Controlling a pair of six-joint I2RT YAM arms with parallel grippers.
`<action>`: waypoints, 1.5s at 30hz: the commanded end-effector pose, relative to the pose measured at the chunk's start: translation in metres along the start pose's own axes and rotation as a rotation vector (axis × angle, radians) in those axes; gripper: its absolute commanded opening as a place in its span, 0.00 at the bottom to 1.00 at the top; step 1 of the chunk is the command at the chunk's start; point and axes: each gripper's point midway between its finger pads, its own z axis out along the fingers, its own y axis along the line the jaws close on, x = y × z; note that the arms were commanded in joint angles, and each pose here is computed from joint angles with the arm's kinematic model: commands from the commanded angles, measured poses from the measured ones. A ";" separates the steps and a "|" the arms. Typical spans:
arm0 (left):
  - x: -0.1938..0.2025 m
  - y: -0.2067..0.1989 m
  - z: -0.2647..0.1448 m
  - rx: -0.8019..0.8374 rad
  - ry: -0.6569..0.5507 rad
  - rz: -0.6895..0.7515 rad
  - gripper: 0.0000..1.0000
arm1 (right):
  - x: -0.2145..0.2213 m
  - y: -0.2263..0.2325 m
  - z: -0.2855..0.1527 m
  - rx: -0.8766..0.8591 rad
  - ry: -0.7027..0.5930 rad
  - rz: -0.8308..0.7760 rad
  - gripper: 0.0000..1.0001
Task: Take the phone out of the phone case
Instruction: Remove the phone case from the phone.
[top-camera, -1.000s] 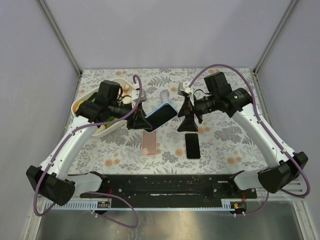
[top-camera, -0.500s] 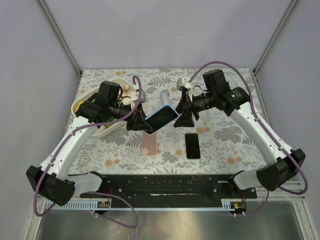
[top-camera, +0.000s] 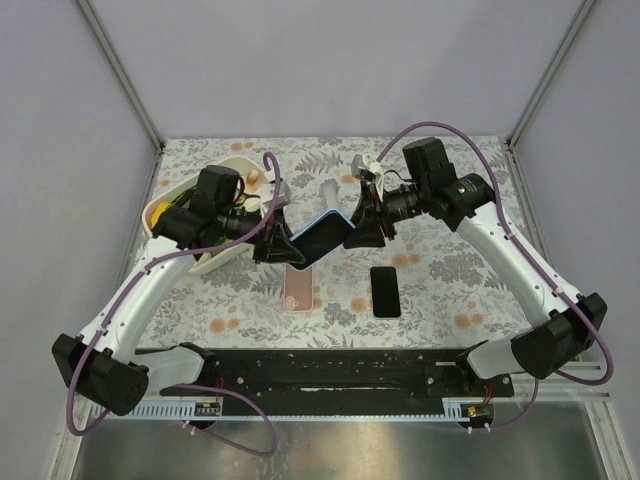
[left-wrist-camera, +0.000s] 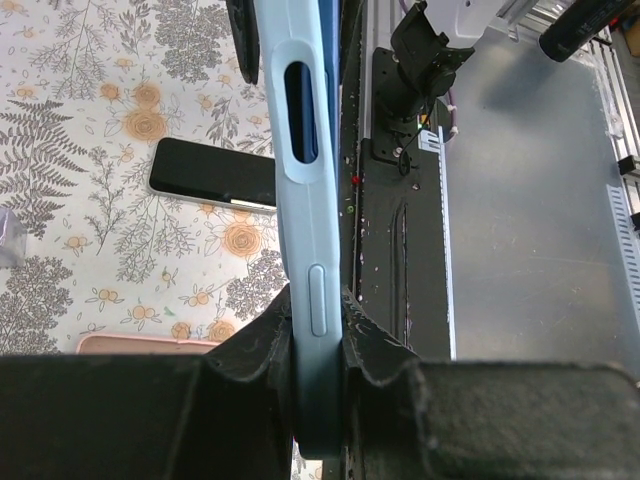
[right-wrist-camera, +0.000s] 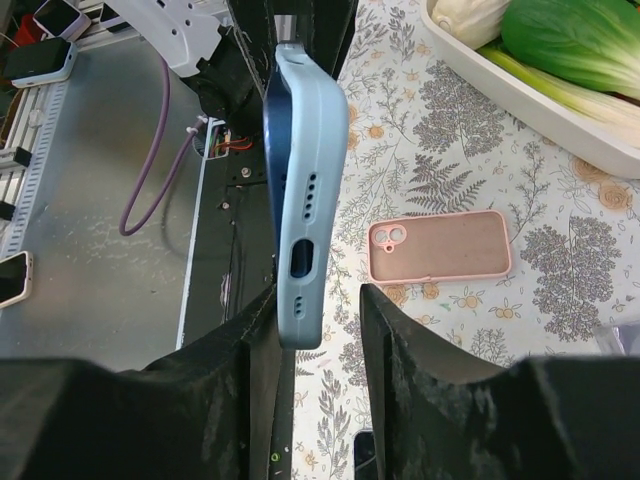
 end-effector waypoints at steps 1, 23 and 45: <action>-0.032 -0.018 -0.005 0.061 -0.113 0.108 0.00 | -0.008 0.009 0.001 -0.043 -0.034 -0.042 0.42; -0.028 -0.019 0.001 0.105 -0.142 0.050 0.00 | -0.018 0.026 -0.002 -0.123 -0.076 -0.089 0.04; -0.017 0.011 0.017 0.119 -0.096 -0.073 0.00 | -0.023 0.102 -0.011 -0.281 -0.064 -0.361 0.00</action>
